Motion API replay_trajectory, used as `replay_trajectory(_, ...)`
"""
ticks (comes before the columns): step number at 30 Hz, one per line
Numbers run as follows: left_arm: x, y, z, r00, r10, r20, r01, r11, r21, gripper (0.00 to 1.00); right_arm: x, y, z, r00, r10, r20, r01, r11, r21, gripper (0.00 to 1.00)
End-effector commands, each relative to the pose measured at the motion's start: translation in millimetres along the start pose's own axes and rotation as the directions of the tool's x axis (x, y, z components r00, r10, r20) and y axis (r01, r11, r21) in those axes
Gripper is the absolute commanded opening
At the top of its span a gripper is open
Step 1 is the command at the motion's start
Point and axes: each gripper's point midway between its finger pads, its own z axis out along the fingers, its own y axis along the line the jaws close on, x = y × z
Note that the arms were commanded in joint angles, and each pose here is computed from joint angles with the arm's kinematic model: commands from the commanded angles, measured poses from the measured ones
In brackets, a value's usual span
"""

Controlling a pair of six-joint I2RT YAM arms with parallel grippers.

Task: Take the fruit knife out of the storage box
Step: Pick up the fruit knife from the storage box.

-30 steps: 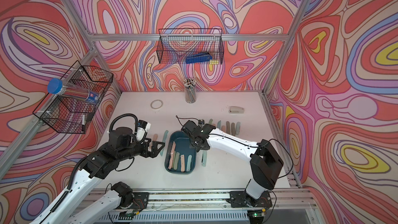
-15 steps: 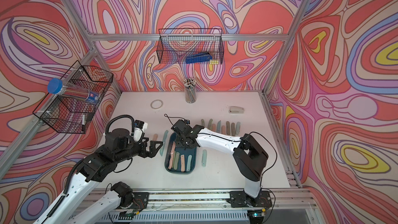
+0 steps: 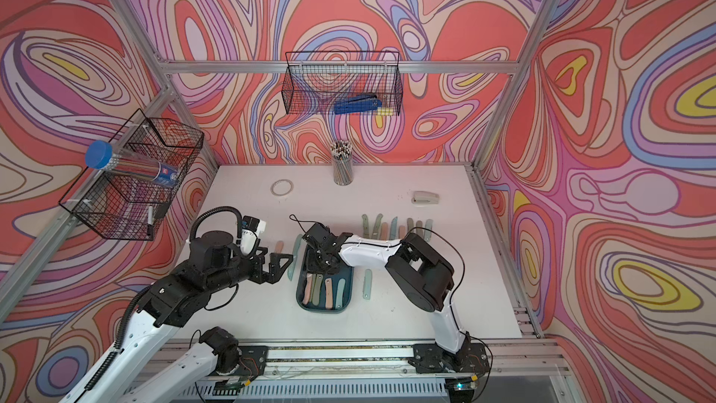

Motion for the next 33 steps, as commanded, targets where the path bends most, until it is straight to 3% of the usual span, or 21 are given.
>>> replay_trajectory(1, -0.7, -1.1, -6.1, 1.0, 0.012, -0.003, -0.012, 1.0, -0.006, 1.0, -2.7, 2.0, 13.3, 1.0, 0.011, 0.002, -0.011, 0.999, -0.04, 0.39)
replay_trajectory(14, -1.4, -0.6, -6.6, 1.0, 0.014, 0.0, -0.014, 1.0, -0.01, 1.0, 0.5, -1.5, 16.1, 0.999, 0.036, 0.008, -0.035, 0.997, -0.066, 0.17)
replay_trajectory(33, -0.8, -0.4, -5.7, 1.0, 0.013, -0.004, -0.013, 1.0, -0.01, 1.0, -16.4, 4.6, -39.6, 0.992, 0.004, 0.128, 0.002, 0.999, -0.05, 0.1)
